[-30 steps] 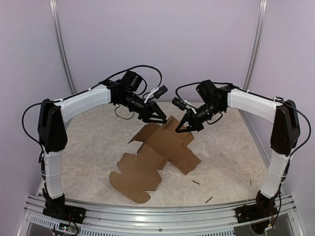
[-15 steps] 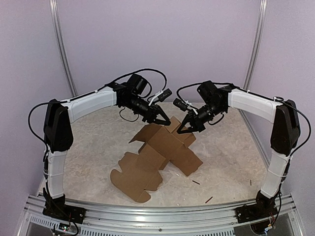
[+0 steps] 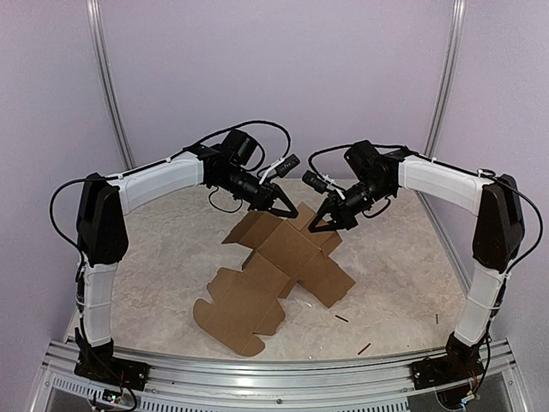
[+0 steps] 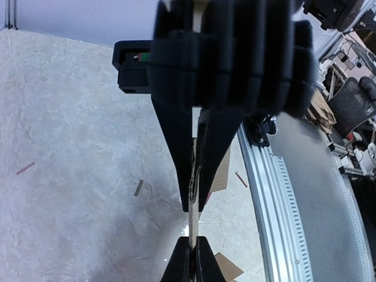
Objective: Fold the paper box
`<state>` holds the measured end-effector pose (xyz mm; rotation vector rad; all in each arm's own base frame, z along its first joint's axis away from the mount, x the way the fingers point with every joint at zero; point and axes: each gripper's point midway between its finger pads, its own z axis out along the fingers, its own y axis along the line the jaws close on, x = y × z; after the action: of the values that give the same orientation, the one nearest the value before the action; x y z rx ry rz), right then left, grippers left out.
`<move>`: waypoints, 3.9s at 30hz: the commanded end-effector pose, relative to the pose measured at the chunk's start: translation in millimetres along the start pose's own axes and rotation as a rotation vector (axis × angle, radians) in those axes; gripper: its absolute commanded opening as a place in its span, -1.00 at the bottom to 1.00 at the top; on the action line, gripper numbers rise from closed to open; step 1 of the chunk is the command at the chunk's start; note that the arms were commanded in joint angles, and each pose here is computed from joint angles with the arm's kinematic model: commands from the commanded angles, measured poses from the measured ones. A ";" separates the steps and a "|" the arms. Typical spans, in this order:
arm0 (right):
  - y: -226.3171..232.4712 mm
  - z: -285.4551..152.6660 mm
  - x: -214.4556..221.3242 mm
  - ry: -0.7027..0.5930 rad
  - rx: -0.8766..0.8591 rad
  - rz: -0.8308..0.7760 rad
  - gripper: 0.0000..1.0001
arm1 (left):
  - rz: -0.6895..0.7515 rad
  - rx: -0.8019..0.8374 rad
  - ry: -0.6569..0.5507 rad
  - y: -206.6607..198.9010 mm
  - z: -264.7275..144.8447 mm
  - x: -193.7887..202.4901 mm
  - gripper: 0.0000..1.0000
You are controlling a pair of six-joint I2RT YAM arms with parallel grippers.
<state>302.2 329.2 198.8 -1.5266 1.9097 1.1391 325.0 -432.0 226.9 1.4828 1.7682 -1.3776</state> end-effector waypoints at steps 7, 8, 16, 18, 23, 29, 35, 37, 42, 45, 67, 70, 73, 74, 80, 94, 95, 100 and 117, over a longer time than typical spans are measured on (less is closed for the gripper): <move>-37.4 -18.1 7.7 0.056 0.236 0.006 -1.00 | 0.026 -0.427 -0.042 34.2 -66.1 -2.1 0.11; -43.6 -18.0 8.6 0.070 0.254 0.008 -1.00 | 0.004 -0.474 -0.052 37.6 -73.5 9.6 0.13; -96.7 -30.0 -2.3 0.227 0.486 -0.041 -1.00 | -0.158 -0.692 -0.182 39.8 -117.9 61.3 0.19; -104.7 -33.1 -8.1 0.261 0.540 -0.067 -1.00 | -0.173 -0.716 -0.191 40.6 -110.6 65.2 0.19; -118.7 -29.9 -11.5 0.384 0.641 -0.166 -1.00 | -0.231 -0.765 -0.242 56.8 -103.0 77.1 0.15; -121.0 -8.2 10.6 0.547 0.669 -0.292 -1.00 | -0.227 -0.774 -0.325 48.8 -113.1 93.9 0.12; -125.2 9.2 9.3 0.586 0.693 -0.335 -1.00 | -0.296 -1.004 -0.431 52.9 -163.3 116.3 0.19; -122.8 19.5 12.5 0.617 0.687 -0.368 -1.00 | -0.392 -1.072 -0.447 67.3 -179.1 134.0 0.20; -118.9 37.2 17.4 0.639 0.697 -0.421 -1.00 | -0.554 -1.105 -0.482 99.5 -197.8 166.3 0.18; -111.5 45.4 23.0 0.642 0.702 -0.443 -1.00 | -0.569 -1.056 -0.442 113.7 -187.6 171.5 0.14; -86.2 28.5 13.1 0.636 0.979 -0.652 -1.00 | -0.418 -0.742 -0.332 88.5 -103.6 164.8 0.08; -83.1 21.4 3.0 0.591 1.024 -0.690 -1.00 | -0.327 -0.751 -0.408 71.2 -118.8 146.2 0.09; -78.0 16.4 -7.7 0.554 1.075 -0.730 -1.00 | -0.227 -0.723 -0.506 46.5 -129.4 132.3 0.13; -76.2 16.2 -8.5 0.541 1.086 -0.740 -1.00 | -0.200 -0.724 -0.536 38.8 -134.6 126.4 0.14; -68.7 23.0 -2.3 0.479 1.117 -0.796 -1.00 | -0.335 -0.830 -0.479 65.6 -148.0 148.4 0.14; -50.9 33.4 11.9 0.404 1.227 -0.939 -1.00 | -0.336 -0.598 -0.300 79.5 -67.5 170.5 0.07; -48.9 34.3 12.9 0.401 1.233 -0.949 -1.00 | -0.306 -0.569 -0.278 73.9 -58.6 168.6 0.07; -46.4 38.2 15.4 0.397 1.231 -0.945 -1.00 | -0.259 -0.502 -0.219 62.3 -35.7 162.5 0.08; -38.3 36.5 29.0 0.383 1.227 -0.933 -1.00 | -0.206 -0.283 -0.118 20.5 5.6 174.8 0.16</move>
<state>330.7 340.3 128.8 -1.5713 1.2546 -0.6945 300.2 -353.1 80.9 1.0087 1.9927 -1.1596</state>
